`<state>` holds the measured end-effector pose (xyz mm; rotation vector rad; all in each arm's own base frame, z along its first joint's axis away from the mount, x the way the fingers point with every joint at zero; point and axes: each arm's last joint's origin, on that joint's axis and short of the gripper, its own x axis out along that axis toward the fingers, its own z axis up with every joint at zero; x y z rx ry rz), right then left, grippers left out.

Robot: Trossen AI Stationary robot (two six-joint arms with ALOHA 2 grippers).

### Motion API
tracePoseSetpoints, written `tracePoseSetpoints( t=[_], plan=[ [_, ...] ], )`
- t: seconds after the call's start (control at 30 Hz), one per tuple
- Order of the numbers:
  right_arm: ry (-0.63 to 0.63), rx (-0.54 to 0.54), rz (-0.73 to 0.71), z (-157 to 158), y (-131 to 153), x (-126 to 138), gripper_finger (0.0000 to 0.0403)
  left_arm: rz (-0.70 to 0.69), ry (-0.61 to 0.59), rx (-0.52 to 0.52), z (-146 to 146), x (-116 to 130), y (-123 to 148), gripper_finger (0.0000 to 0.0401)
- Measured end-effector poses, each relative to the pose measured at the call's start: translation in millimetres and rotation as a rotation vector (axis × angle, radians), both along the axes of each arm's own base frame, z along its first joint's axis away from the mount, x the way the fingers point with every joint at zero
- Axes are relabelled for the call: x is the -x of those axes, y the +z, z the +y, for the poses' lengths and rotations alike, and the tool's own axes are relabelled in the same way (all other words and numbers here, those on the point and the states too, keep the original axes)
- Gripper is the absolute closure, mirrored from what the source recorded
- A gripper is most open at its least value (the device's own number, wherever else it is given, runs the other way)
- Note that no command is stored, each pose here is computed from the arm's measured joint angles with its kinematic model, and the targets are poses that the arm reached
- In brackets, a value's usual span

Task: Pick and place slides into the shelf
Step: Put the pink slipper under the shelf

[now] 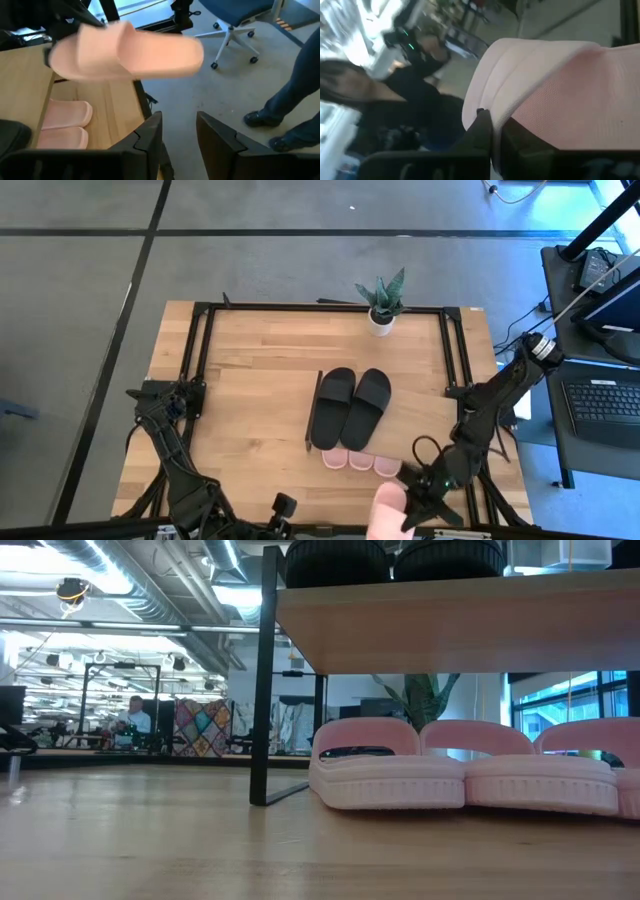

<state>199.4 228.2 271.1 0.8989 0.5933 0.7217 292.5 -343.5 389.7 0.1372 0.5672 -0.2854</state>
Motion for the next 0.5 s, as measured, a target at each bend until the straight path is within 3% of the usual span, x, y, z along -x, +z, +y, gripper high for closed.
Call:
tracePoseSetpoints(
  t=[0.5],
  plan=[
    [-0.018, 0.271, 0.209, 39.8, -77.3, 10.3, 0.0392, -0.038, 0.037, 0.080, 3.5, -10.2, 5.4, 0.0290]
  ],
)
